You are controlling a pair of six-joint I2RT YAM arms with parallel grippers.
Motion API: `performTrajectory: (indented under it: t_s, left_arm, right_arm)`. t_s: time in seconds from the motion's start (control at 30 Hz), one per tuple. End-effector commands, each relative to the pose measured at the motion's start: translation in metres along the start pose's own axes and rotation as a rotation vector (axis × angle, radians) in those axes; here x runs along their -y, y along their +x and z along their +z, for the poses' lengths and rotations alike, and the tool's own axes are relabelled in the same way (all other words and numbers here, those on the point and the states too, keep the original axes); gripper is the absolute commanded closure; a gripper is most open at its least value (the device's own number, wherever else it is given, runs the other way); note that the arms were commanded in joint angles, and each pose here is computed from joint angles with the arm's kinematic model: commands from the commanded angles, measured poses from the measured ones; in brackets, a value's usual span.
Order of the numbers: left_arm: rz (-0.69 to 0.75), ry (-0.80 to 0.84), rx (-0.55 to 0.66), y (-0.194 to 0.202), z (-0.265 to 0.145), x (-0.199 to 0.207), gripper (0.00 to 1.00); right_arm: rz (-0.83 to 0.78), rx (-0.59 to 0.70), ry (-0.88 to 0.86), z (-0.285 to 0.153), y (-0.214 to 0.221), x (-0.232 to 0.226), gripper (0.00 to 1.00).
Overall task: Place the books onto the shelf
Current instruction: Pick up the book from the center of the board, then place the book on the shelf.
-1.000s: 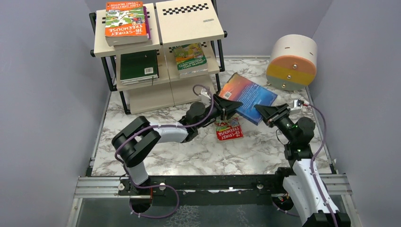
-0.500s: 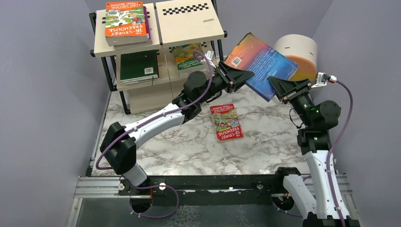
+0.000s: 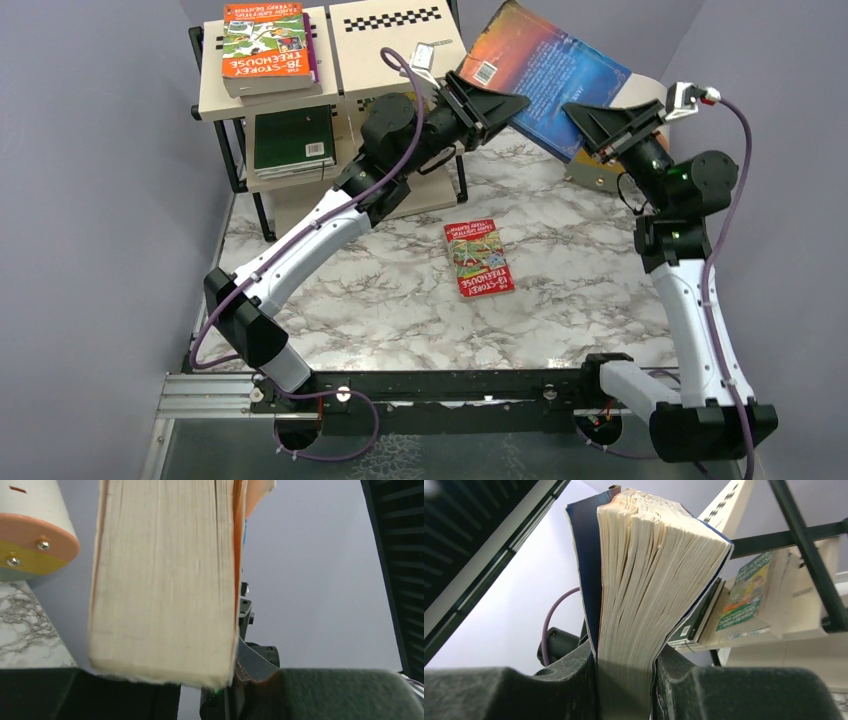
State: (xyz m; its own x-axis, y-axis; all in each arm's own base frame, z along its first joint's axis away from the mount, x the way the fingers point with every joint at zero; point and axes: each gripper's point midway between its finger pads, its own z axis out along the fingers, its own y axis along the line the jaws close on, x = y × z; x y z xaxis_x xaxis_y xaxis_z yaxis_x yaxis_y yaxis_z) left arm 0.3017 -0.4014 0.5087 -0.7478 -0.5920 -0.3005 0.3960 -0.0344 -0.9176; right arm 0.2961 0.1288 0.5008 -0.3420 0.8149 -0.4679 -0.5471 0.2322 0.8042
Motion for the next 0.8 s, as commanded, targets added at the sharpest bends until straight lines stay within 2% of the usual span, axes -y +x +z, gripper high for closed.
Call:
performTrajectory:
  t_s: [0.0, 0.27, 0.5, 0.77]
  left_arm:
    - [0.102, 0.050, 0.023, -0.036, -0.028, 0.051, 0.86]
    - [0.127, 0.047, 0.058, -0.085, -0.027, 0.060, 0.72]
    - [0.124, 0.046, 0.066, -0.114, -0.019, 0.048, 0.62]
    - [0.151, 0.019, 0.060, -0.118, -0.025, 0.041, 0.61]
  right_arm:
    - [-0.074, 0.093, -0.138, 0.024, -0.040, -0.047, 0.99]
    - [-0.053, 0.070, -0.180, 0.076, -0.066, -0.066, 0.99]
    - [-0.026, 0.019, -0.187, 0.111, -0.060, -0.051, 0.99]
    - [0.011, 0.030, -0.204, 0.134, -0.056, -0.031, 0.99]
